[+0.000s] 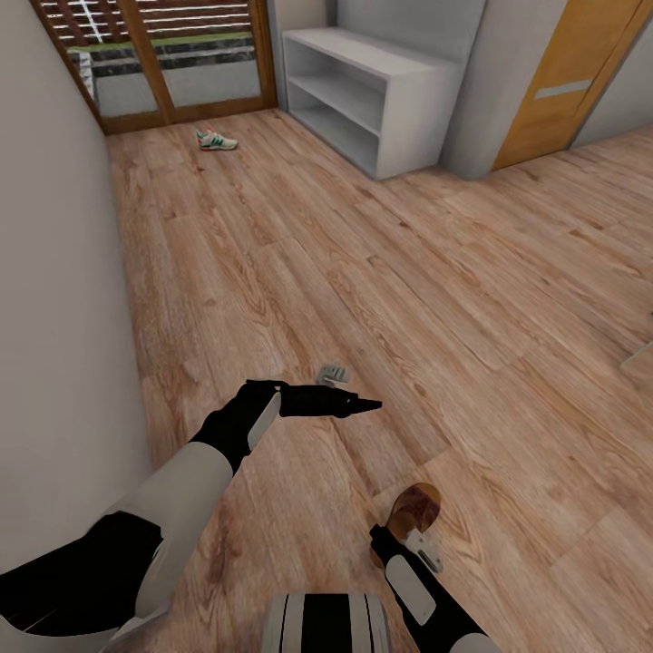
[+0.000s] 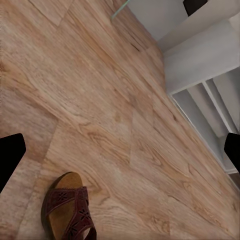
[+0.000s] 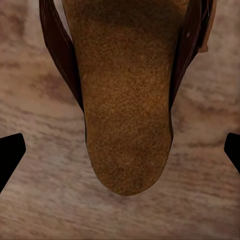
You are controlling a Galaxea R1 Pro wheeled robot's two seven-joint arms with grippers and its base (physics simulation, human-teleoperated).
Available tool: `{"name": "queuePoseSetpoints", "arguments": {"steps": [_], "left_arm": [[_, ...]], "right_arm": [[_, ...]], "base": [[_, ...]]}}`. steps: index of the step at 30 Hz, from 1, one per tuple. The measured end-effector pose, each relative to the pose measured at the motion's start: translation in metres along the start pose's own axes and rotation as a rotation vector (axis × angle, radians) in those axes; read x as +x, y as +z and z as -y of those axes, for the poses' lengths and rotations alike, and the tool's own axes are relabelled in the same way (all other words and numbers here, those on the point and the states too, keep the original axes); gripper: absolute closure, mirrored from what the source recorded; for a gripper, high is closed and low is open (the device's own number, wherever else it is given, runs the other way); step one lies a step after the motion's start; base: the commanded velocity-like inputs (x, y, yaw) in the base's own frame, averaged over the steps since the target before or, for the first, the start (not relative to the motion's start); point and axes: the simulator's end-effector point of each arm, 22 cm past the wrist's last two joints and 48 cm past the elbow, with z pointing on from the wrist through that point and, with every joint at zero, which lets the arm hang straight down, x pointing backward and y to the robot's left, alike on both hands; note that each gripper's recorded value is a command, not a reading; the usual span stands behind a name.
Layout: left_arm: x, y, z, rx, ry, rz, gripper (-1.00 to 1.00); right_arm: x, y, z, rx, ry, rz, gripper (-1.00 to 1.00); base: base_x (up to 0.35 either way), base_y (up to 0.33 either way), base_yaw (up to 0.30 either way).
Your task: Pick up the two gym shoes and the two sandals from the corridor floor and place them onto the hallstand (shoe rack) in the corridor, making sure they are on the rack and not on the floor. Arrange them so the two gym shoes are next to each other and the two sandals are next to each other.
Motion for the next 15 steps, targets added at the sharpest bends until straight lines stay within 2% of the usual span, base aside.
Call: {"name": "queuePoseSetpoints", "arguments": {"steps": [8, 15], "left_arm": [[0.0006, 0.0002, -0.0005, 0.000, -0.001, 0.000, -1.00], [0.0101, 0.0044, -0.0098, 0.001, -0.021, -0.008, -1.00]], "right_arm": [[0.0004, 0.0003, 0.0004, 0.001, 0.000, -0.001, -1.00], [0.0073, 0.0066, 0.0077, 0.017, -0.002, -0.015, -1.00]], "base": [[0.000, 0.000, 0.006], [0.000, 0.000, 0.017]]}}
